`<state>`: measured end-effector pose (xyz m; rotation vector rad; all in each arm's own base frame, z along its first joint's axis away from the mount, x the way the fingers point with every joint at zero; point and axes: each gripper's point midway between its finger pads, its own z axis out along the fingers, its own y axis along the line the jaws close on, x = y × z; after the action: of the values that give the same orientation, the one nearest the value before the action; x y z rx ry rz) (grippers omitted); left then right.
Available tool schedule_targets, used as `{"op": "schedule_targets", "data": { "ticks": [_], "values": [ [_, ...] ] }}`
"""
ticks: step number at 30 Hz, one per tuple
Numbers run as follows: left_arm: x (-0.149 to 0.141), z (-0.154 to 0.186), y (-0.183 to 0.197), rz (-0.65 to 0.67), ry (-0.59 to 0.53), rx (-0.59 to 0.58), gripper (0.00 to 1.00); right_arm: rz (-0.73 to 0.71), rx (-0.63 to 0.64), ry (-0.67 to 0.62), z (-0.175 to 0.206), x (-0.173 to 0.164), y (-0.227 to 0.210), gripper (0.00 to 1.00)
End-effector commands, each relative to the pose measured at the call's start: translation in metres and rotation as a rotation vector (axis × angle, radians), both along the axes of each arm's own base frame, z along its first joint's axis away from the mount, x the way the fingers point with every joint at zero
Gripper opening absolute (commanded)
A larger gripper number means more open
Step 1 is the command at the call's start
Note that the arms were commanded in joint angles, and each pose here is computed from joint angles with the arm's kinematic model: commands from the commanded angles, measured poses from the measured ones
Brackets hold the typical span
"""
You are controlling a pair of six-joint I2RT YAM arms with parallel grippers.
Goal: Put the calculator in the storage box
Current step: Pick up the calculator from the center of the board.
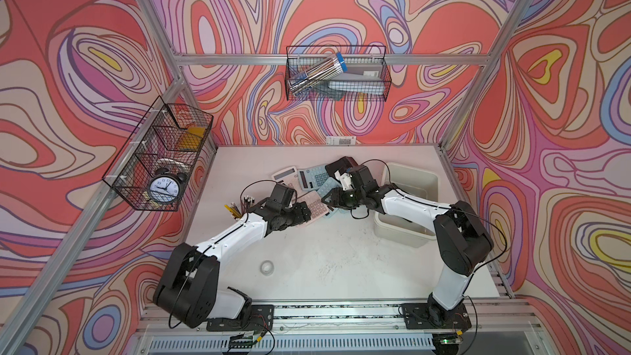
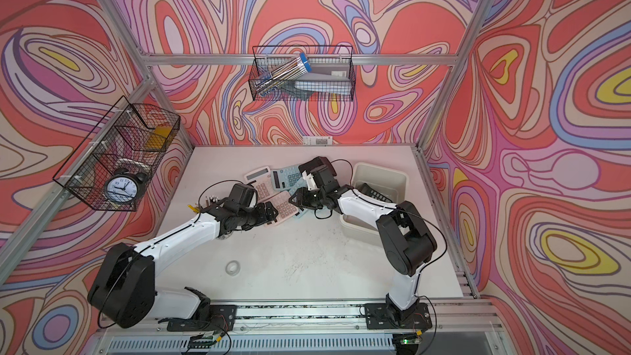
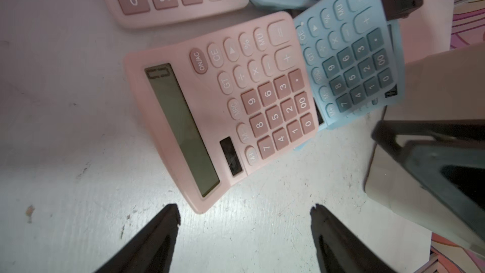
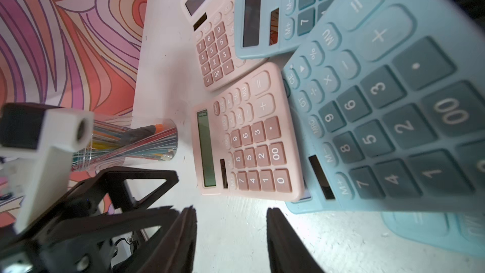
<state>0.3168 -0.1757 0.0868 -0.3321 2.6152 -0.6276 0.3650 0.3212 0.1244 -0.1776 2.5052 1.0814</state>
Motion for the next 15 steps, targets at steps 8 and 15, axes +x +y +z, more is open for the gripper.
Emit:
{"op": "schedule_targets", "data": {
  "ticks": [8, 15],
  "values": [
    [0.02, -0.018, -0.002, 0.082, -0.012, -0.031, 0.83, 0.003, 0.006, -0.046, 0.019, -0.012, -0.023, 0.46],
    [0.012, -0.019, 0.012, 0.115, -0.017, 0.015, 0.84, 0.005, 0.009, -0.059, 0.028, -0.015, -0.03, 0.46]
  ]
}}
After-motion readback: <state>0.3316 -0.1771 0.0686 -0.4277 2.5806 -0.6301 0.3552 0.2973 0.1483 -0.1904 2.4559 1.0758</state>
